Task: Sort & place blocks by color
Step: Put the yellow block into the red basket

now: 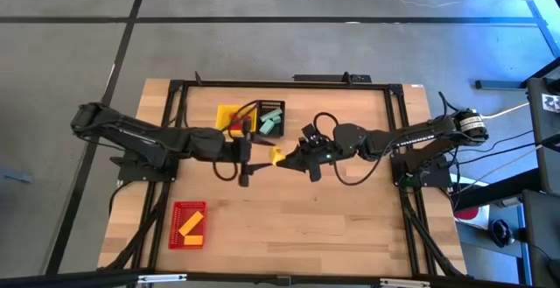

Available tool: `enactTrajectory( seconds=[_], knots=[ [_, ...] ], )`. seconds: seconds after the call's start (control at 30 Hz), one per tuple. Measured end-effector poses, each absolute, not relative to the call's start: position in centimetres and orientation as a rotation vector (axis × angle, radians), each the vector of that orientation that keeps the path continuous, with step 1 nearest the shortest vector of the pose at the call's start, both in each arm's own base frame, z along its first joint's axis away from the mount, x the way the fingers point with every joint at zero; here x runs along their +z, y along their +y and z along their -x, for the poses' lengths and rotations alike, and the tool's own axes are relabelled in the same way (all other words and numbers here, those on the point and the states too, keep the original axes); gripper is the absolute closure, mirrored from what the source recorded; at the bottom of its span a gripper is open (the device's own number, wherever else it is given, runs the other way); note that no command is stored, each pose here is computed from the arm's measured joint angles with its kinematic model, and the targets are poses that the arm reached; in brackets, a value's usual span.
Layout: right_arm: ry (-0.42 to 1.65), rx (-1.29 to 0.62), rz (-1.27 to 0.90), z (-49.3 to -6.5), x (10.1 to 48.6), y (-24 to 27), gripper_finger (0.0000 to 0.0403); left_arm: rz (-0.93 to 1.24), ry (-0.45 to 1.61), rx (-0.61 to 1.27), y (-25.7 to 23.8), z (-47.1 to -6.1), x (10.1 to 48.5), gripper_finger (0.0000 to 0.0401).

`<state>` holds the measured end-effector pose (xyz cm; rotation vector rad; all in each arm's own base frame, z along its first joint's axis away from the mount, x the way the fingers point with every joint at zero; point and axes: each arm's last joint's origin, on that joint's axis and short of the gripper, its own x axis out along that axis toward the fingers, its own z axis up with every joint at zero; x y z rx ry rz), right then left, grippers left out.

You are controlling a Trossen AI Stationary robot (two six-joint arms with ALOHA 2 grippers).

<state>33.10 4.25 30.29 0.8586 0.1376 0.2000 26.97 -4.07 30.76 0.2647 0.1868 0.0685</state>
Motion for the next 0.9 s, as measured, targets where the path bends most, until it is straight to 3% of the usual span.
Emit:
enactTrajectory(
  seconds=[0.4,0.9],
  knots=[
    [0.170,0.219,-0.878,-33.07,30.11,4.33,0.0371,-0.266,0.142,0.011,-3.97,-27.83,30.65,0.0166],
    [0.189,0.229,-0.906,-33.06,30.03,4.38,0.0370,-0.283,0.116,-0.040,-4.09,-27.88,30.82,0.0264]
  ],
)
